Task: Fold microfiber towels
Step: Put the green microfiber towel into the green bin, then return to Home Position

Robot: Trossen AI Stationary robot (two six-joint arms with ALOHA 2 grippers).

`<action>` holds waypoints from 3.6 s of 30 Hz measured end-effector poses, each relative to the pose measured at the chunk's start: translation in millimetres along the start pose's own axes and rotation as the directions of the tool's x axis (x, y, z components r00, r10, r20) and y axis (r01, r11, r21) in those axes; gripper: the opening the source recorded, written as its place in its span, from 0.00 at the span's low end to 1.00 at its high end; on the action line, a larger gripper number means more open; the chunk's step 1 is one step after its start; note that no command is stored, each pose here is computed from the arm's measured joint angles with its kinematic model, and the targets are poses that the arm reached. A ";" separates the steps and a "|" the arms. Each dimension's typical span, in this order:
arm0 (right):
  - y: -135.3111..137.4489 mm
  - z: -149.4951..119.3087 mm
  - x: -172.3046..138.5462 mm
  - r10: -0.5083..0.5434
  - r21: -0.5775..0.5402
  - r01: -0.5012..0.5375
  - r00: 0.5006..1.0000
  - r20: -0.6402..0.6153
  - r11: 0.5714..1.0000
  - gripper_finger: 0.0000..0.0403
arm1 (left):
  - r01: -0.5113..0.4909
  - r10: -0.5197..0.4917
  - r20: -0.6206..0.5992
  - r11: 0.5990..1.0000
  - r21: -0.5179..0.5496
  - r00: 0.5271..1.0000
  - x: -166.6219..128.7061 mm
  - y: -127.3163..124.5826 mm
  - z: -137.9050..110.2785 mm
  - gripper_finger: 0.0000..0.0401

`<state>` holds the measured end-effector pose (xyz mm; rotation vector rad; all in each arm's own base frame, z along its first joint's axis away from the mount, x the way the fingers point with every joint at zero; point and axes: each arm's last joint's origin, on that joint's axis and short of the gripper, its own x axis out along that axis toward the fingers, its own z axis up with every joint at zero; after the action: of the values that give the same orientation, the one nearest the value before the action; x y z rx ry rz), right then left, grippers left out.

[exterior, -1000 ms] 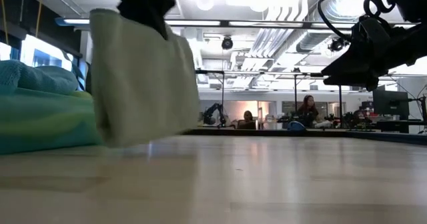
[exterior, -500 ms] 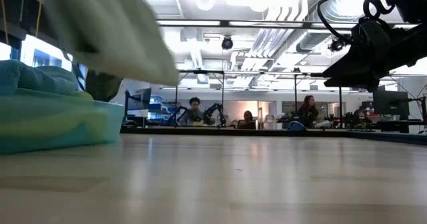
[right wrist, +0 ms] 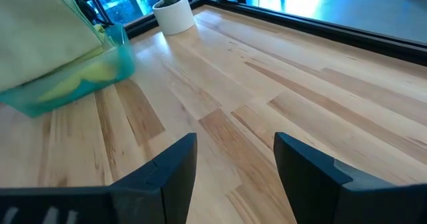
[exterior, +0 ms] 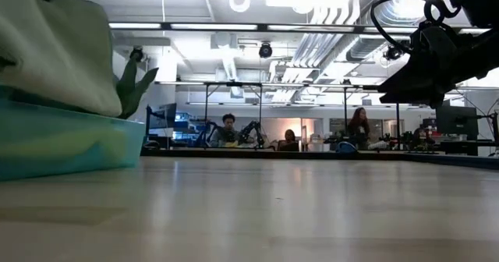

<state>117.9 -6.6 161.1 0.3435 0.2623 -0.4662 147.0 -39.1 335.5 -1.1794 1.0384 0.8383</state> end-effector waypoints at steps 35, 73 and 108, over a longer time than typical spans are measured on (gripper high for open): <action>-0.1 -0.2 0.0 -0.001 -0.001 0.001 1.000 -0.002 1.000 0.48 | -0.367 0.365 0.038 0.925 0.098 0.930 65.1 41.4 -4.3 0.16; -0.1 -0.1 0.0 -0.001 -0.001 0.001 1.000 -0.001 1.000 0.48 | -0.087 -0.545 0.635 0.717 0.691 0.548 -39.4 47.4 18.2 0.53; -0.1 -0.2 0.0 -0.001 -0.001 0.001 1.000 -0.002 1.000 0.48 | 0.162 -0.780 0.605 0.625 0.763 0.159 113.6 98.0 60.0 0.53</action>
<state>117.9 -6.7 160.9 0.3426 0.2644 -0.4668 104.3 38.8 200.5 -0.2784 -0.1994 0.4281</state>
